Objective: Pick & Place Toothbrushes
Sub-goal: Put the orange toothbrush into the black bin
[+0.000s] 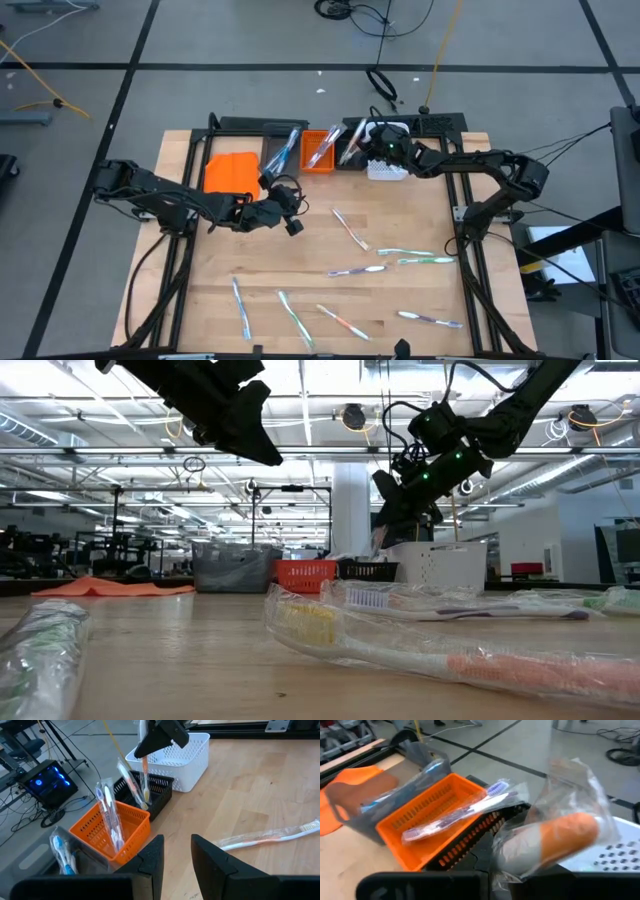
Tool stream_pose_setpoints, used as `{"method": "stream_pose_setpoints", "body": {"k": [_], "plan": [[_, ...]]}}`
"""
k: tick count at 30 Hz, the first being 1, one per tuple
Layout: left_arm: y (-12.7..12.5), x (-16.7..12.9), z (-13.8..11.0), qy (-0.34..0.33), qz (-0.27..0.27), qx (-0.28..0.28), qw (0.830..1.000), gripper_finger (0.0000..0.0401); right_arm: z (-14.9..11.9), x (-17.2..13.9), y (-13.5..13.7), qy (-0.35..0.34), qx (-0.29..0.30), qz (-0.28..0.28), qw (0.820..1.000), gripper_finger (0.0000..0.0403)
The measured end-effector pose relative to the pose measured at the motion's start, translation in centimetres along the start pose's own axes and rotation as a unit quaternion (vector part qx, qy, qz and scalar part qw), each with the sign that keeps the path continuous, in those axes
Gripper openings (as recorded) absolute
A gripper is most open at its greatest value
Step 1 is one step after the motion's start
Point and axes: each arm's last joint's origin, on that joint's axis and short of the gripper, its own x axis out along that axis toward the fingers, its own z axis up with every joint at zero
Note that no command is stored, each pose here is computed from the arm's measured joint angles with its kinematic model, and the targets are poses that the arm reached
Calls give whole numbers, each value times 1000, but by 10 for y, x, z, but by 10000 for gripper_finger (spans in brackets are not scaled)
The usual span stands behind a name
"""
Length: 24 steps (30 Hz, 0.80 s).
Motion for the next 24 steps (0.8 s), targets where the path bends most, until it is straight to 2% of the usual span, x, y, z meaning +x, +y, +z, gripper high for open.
{"method": "stream_pose_setpoints", "body": {"k": [14, 24], "plan": [[0, 0, 0, 0, 0, -3, 1000, 99, -1, 0, 3, 15, 12, 45, 999, 19], [0, 0, 0, 0, 0, -9, 1000, 99, -1, 0, 4, 11, 10, 47, 999, 19]]}}
